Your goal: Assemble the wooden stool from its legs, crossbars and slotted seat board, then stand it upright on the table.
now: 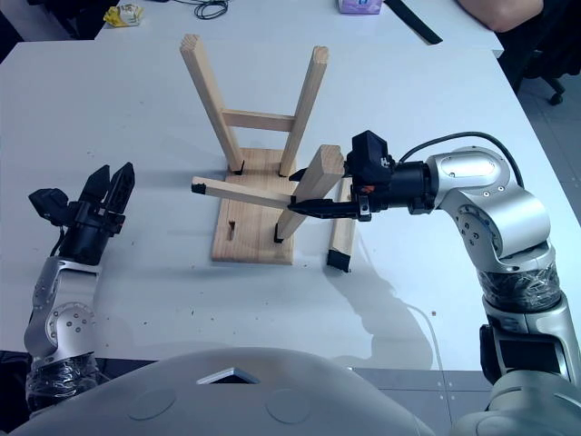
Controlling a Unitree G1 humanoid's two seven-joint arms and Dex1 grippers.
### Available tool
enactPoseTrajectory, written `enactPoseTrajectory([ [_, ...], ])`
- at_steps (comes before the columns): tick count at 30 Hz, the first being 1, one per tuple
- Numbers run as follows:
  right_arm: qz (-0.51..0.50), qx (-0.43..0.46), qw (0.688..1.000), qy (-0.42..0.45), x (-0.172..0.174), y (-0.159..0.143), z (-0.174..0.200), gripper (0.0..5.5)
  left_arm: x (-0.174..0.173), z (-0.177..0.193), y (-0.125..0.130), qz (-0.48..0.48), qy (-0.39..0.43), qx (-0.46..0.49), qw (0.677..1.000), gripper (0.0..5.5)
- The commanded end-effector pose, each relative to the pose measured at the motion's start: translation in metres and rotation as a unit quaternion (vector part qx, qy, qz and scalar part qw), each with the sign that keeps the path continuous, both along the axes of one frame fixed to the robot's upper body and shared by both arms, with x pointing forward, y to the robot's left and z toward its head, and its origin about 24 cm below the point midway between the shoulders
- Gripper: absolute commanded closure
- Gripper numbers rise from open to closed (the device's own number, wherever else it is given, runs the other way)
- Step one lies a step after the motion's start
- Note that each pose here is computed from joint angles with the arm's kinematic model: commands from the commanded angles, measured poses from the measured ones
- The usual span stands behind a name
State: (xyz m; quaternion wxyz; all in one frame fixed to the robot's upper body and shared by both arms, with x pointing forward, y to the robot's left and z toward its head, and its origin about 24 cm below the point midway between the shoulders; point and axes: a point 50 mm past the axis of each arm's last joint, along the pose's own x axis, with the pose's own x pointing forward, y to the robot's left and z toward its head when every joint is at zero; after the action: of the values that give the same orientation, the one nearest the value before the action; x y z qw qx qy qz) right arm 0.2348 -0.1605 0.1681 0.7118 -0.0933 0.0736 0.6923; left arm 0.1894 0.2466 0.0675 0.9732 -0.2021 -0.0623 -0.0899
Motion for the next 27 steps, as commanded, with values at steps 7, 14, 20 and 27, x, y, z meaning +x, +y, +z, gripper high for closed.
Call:
enactPoseTrajectory([
  [7,0.011,-0.074,0.997,-0.004,0.0,0.005,-0.008,3.48,-0.01,-0.005,-0.011,0.016,0.004,-0.003,1.0,2.12],
  [14,-0.027,-0.1,0.995,0.008,-0.001,0.005,-0.023,3.48,-0.011,-0.005,-0.017,0.009,0.007,-0.006,1.0,2.12],
  [20,-0.066,-0.101,0.991,0.052,-0.004,0.005,-0.043,3.48,-0.008,-0.005,-0.025,-0.003,0.008,-0.012,1.0,2.12],
  [27,-0.078,-0.107,0.986,0.098,-0.009,0.005,-0.061,3.48,0.0,-0.004,-0.03,-0.025,0.006,-0.011,1.0,2.12],
])
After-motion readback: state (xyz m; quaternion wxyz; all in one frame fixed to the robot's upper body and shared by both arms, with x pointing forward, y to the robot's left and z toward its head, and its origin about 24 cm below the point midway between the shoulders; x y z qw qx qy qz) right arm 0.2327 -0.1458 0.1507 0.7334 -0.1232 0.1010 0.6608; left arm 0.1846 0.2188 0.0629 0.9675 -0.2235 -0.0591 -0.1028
